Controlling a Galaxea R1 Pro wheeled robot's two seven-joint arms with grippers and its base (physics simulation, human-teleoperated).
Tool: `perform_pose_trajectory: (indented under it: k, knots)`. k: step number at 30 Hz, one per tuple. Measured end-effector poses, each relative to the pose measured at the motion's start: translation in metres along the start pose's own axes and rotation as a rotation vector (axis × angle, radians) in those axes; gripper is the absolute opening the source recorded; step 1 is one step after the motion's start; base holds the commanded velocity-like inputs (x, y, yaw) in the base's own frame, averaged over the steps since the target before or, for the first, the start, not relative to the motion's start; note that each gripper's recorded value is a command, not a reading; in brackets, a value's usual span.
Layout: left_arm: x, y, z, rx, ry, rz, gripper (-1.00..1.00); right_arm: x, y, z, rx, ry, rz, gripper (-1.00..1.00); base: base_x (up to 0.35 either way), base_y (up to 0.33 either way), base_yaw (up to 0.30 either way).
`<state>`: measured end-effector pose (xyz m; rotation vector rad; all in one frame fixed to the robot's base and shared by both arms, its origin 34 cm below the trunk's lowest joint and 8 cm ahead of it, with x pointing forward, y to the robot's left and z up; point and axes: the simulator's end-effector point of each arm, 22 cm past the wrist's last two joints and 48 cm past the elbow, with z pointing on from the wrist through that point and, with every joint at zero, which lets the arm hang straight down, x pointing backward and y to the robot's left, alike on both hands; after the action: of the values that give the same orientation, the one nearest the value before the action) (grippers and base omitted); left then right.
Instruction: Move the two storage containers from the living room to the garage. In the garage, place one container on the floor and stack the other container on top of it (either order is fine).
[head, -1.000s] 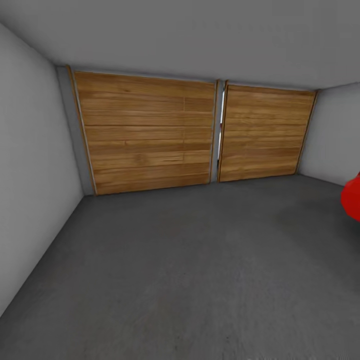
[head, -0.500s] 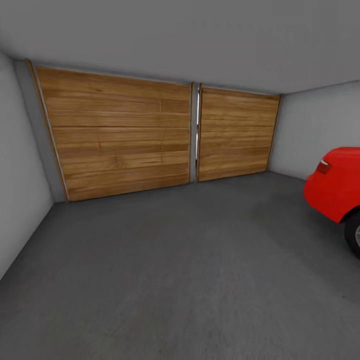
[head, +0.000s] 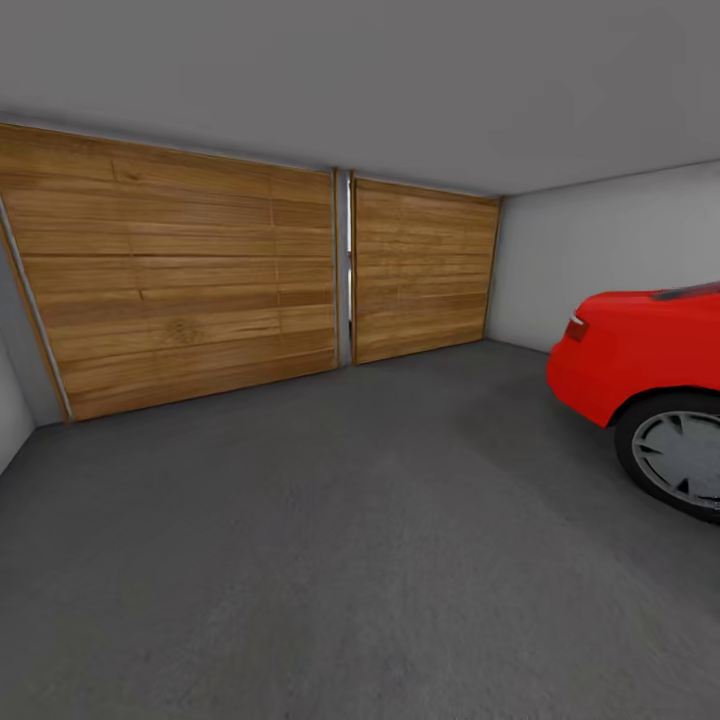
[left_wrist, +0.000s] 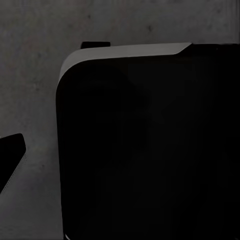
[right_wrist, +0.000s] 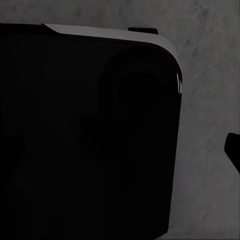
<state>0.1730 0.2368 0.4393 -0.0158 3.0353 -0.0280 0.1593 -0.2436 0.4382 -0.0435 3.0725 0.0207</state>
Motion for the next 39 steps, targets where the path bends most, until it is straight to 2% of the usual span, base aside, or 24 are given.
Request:
perform_pose_trajectory:
  k: [39]
  knots:
    - [-0.0069,-0.0002,0.0001,0.0,-0.018,0.0,1.0,-0.0071,-0.0002,0.0,0.001,-0.019,0.0,1.0,0.0,0.0,-0.294]
